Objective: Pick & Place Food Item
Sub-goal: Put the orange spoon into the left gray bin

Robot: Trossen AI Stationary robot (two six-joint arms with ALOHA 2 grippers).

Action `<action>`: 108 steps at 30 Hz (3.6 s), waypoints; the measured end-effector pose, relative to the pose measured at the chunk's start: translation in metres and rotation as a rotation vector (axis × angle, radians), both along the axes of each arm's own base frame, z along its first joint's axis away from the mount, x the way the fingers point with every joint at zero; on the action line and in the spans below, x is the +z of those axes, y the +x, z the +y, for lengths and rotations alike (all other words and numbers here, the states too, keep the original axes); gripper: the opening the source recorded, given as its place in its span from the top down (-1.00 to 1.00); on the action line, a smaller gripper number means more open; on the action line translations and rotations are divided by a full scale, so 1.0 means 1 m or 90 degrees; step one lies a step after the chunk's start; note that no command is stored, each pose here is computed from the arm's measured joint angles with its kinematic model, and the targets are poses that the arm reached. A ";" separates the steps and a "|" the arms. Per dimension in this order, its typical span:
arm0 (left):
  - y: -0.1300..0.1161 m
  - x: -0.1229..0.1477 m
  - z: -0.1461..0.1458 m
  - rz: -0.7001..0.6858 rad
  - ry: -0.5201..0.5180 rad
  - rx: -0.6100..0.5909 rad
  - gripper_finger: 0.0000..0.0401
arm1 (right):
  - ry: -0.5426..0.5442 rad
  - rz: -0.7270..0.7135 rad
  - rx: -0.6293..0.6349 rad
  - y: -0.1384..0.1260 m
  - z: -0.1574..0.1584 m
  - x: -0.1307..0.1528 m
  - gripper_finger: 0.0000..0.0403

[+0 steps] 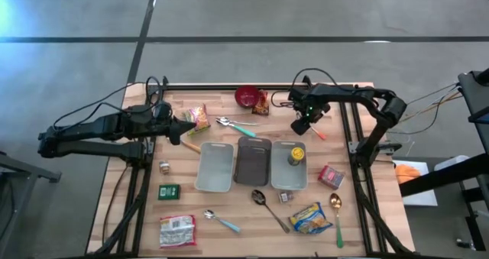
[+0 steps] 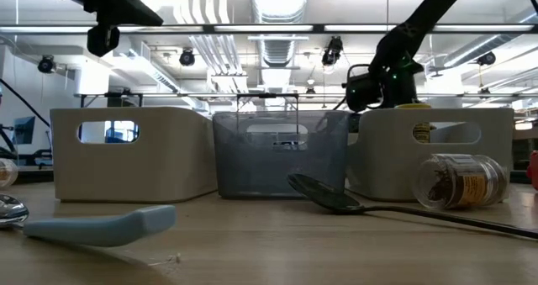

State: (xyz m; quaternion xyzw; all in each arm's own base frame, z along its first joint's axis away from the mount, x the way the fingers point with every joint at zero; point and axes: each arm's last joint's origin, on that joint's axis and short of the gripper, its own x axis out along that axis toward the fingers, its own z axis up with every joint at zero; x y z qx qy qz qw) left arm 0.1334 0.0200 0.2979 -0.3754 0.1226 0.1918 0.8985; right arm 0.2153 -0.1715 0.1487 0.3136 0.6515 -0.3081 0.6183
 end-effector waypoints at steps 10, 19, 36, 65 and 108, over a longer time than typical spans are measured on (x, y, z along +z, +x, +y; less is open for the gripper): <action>0.000 0.000 0.000 -0.002 -0.007 0.003 0.96 | 0.048 0.040 -0.035 -0.004 0.002 -0.021 0.11; 0.000 0.000 0.000 -0.007 -0.024 0.007 0.96 | 0.059 0.047 -0.032 0.002 0.002 -0.021 0.67; 0.000 0.000 -0.001 -0.018 -0.070 0.015 0.96 | 0.014 -0.009 -0.015 -0.004 0.007 0.013 0.96; 0.057 -0.011 0.009 -0.082 -0.197 0.112 0.96 | -0.081 -0.669 0.024 0.017 0.113 0.168 0.96; 0.089 0.006 0.005 -0.197 -0.081 -0.028 -0.69 | -0.050 -0.736 0.149 0.179 0.130 0.191 0.96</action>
